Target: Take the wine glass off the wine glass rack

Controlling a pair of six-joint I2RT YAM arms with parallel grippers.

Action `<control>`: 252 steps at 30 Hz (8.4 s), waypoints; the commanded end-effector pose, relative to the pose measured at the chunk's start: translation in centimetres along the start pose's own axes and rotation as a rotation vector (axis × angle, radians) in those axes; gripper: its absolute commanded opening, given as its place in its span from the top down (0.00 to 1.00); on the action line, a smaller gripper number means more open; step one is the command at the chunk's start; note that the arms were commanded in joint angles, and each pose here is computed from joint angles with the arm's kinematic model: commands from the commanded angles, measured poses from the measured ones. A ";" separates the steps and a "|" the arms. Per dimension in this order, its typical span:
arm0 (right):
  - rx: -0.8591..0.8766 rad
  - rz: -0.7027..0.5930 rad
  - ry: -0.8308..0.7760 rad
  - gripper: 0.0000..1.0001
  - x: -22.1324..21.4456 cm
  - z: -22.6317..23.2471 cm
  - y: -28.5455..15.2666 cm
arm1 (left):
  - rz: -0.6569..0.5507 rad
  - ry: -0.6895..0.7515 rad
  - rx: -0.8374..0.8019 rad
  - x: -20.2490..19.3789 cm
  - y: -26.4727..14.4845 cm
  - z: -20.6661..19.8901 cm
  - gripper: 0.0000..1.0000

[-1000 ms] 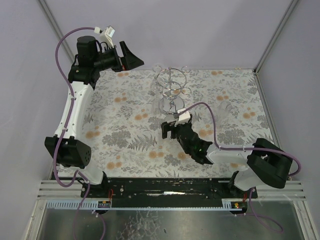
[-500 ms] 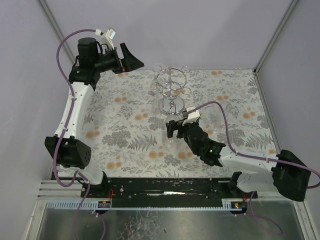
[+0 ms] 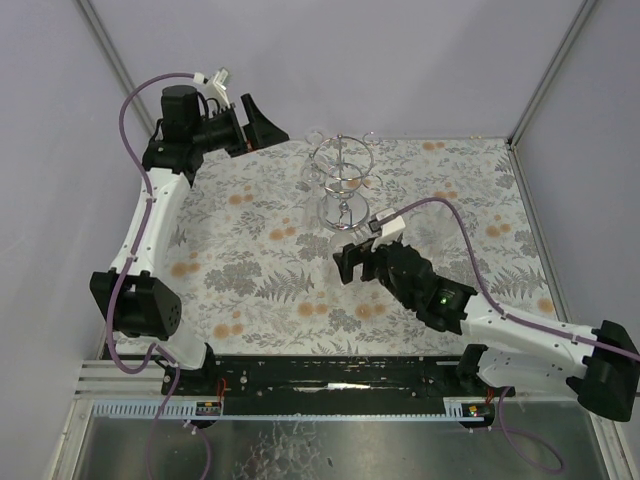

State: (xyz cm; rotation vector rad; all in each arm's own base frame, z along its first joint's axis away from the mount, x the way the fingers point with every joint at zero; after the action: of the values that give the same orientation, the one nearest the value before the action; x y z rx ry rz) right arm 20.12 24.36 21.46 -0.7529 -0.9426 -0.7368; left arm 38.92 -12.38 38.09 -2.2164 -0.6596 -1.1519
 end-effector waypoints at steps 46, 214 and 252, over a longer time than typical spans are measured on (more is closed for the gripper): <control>-0.239 -0.192 0.669 0.01 24.6 -12.2 2.5 | -0.036 -0.569 -0.147 -8.4 3.5 -1.4 0.40; -0.215 -0.165 0.664 0.01 22.1 -12.0 1.3 | -0.034 -0.602 -0.144 -9.5 -1.2 -3.1 1.00; 0.189 0.145 0.757 0.01 26.9 -11.2 -0.6 | 0.003 1.487 -0.345 -9.4 1.9 -18.7 1.00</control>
State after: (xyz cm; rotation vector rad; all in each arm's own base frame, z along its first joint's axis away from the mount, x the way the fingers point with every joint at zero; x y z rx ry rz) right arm 38.12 7.52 40.22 -0.3960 -0.2276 -0.8661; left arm 24.33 -27.86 37.14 -1.2718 0.2232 -2.3527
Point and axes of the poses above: each gripper's point midway between its finger pads, its own y axis out along the fingers, its own z axis along the line the jaws close on, x = y × z, the point moved 5 cm from there along -y, back along the fingers, and after that the axes turned 13 degrees about y, right-handed, at the moved point
